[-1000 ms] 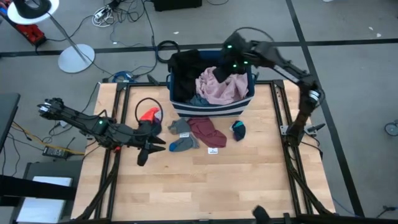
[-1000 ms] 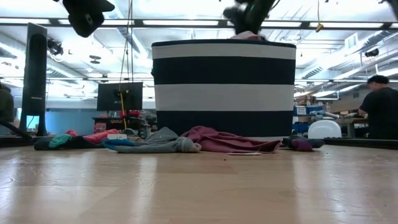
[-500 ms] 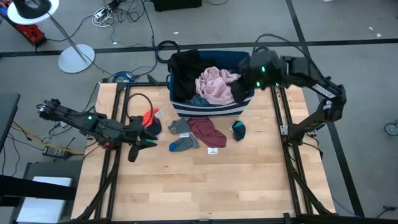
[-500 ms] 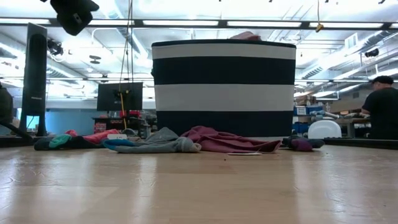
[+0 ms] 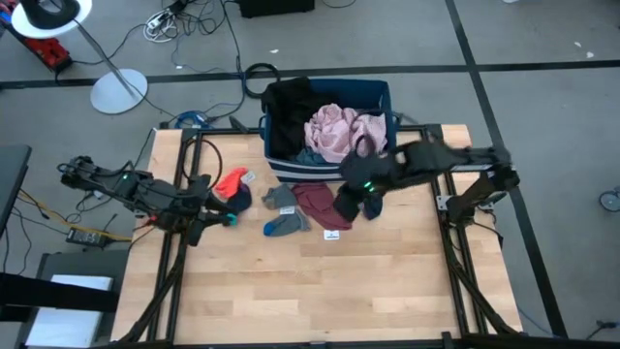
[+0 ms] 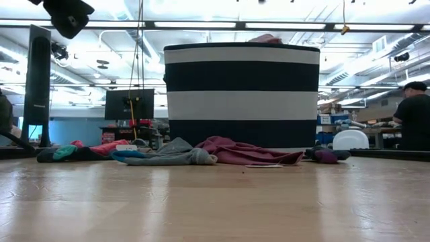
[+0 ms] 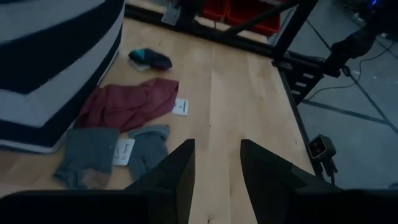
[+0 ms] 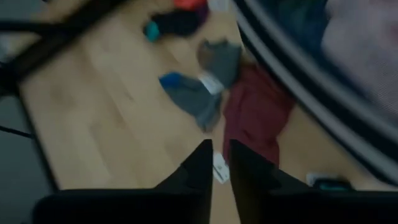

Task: Sort clothes
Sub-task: Put the red underwear into the blue bin

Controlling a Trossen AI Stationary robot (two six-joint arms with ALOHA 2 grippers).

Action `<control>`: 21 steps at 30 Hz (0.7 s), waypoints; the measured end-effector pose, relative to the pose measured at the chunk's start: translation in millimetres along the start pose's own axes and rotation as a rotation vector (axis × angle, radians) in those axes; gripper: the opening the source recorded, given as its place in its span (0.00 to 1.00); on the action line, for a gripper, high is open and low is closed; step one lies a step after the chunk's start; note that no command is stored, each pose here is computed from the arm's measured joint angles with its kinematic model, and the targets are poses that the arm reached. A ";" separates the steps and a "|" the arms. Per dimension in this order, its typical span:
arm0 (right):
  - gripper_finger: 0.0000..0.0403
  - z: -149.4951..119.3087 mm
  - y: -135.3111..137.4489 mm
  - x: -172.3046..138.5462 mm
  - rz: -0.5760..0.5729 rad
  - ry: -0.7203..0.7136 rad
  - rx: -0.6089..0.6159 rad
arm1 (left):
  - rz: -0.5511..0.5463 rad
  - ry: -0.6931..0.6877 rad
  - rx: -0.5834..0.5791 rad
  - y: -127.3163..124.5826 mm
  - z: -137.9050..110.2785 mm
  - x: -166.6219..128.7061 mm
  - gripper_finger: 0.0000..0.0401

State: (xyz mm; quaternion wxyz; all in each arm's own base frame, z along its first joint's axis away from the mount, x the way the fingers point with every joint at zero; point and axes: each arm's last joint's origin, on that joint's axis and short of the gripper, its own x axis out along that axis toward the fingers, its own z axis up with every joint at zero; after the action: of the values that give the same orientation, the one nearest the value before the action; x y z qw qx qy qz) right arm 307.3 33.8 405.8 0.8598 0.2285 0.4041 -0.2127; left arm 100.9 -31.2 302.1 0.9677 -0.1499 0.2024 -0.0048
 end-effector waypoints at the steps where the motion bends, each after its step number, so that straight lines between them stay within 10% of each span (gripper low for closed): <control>1: 0.15 -2.8 2.2 9.8 -0.020 0.024 0.009 | -0.005 -0.011 0.011 -0.2 0.9 -0.7 0.33; 21: 0.69 -31.0 -1.3 195.6 -0.305 0.296 -0.050 | 0.052 -0.052 0.052 8.2 3.1 -6.8 0.33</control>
State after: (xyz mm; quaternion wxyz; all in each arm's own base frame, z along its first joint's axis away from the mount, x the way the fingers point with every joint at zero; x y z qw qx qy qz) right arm 402.1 14.8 233.0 0.7544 0.1721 0.5611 -0.2941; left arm 95.5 -21.9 305.1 0.9760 -0.1198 0.1807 0.0188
